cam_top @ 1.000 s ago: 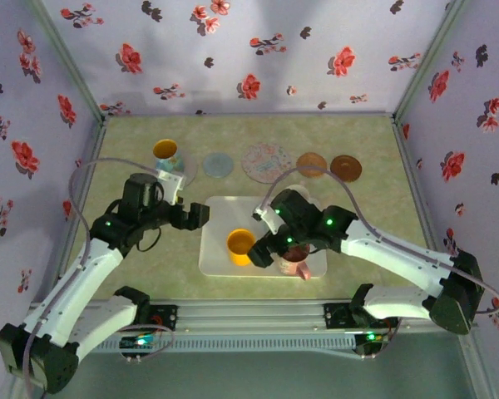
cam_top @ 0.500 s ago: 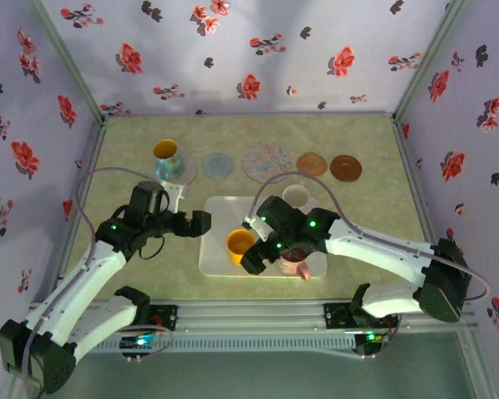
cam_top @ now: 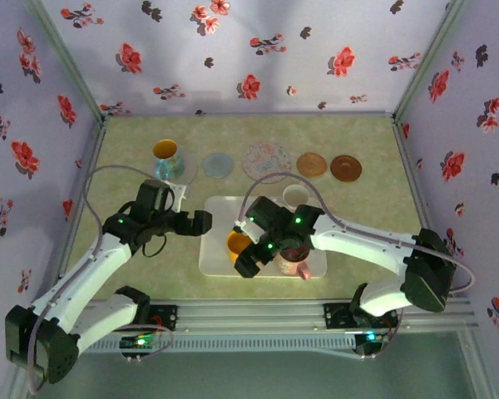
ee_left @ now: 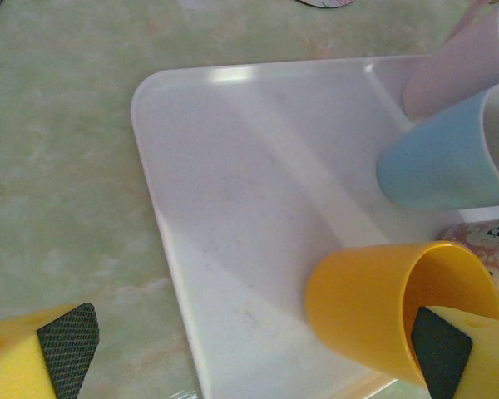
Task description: Place the cup by the coaster
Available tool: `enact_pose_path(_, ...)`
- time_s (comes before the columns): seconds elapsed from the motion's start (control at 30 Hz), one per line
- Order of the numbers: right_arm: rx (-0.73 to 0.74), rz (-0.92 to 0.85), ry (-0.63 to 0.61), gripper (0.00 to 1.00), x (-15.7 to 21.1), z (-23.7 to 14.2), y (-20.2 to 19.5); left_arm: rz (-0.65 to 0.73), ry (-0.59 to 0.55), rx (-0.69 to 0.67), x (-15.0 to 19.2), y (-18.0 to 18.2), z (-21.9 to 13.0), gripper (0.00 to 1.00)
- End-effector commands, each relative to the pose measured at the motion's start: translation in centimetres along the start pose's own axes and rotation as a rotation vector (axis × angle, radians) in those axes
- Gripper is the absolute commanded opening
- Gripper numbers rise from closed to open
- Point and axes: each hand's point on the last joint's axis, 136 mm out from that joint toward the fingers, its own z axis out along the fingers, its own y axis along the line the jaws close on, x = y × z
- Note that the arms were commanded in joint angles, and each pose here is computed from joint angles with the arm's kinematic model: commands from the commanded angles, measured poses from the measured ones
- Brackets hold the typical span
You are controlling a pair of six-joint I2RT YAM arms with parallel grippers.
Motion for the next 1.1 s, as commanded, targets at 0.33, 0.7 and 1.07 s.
enact_pose_path(0.33, -0.05, -0.004, 0.08, 0.92, 0.2, 0.6, 1.6, 0.027, 0.0, -0.033, -0.4, 0.5, -0.2, 1.0)
enact_pose_path(0.7, 0.074, -0.047, 0.02, 0.92, -1.2, -0.7, 0.0, 0.032, 0.014, -0.036, -0.3, 0.8, 0.2, 1.0)
enact_pose_path(1.07, -0.041, -0.029, 0.084, 0.92, -0.6, 0.9, 1.6, 0.035, 0.023, -0.044, -0.5, 1.3, 0.6, 1.0)
